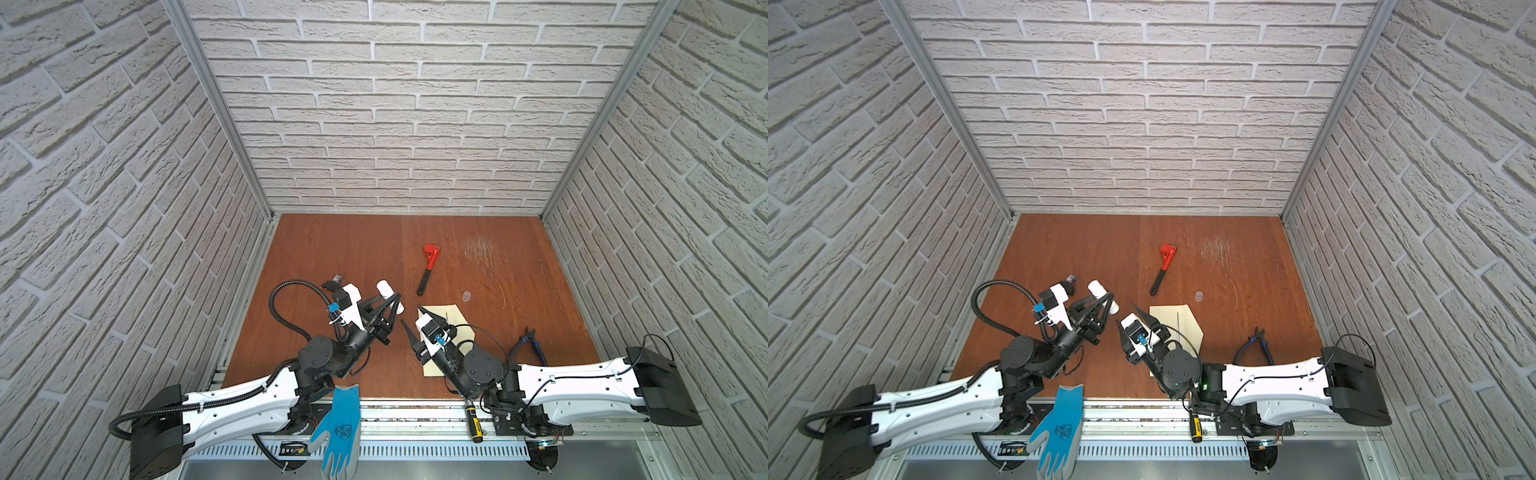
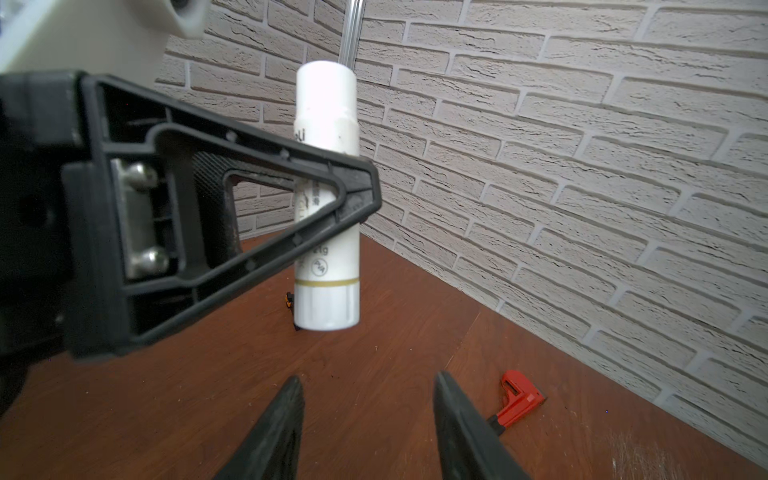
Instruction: Place the letter into the envelope and seal it
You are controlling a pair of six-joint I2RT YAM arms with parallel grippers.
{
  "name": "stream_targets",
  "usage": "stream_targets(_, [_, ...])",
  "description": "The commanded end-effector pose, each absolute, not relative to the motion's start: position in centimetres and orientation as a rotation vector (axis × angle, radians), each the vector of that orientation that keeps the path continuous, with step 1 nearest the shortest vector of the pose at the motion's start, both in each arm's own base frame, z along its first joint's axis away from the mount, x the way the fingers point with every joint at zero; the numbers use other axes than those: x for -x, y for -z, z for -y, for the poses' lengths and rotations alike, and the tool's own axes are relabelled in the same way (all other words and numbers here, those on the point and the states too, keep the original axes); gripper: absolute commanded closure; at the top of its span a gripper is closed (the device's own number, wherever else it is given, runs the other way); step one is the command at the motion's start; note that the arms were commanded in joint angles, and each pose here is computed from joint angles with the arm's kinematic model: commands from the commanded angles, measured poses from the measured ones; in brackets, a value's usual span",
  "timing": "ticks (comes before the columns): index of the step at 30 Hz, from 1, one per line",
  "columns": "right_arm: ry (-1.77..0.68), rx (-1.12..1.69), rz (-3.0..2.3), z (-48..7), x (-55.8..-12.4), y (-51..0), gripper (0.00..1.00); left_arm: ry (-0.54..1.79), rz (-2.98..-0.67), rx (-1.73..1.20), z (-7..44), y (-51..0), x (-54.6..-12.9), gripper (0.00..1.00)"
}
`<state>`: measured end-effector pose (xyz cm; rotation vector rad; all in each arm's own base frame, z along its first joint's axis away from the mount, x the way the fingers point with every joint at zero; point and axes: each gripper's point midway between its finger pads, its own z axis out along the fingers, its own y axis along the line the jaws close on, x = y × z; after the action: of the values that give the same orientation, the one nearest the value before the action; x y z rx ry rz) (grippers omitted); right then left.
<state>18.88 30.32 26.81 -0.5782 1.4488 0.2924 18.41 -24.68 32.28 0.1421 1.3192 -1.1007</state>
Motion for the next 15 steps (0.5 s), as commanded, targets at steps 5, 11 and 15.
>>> stream_targets(5, [-0.311,0.606,-1.460,-31.0,-18.8,-27.0,0.43,1.140,-1.303,-0.124,25.0,-32.4,-18.3,1.00])
stream_targets(11, [-0.305,0.573,-1.456,-31.5,-19.3,-27.0,0.41,1.162,-1.305,-0.140,25.9,-32.4,-18.3,1.00])
stream_targets(15, [-0.313,0.549,-1.458,-31.3,-19.9,-27.2,0.43,1.176,-1.305,-0.140,26.1,-32.4,-18.3,1.00])
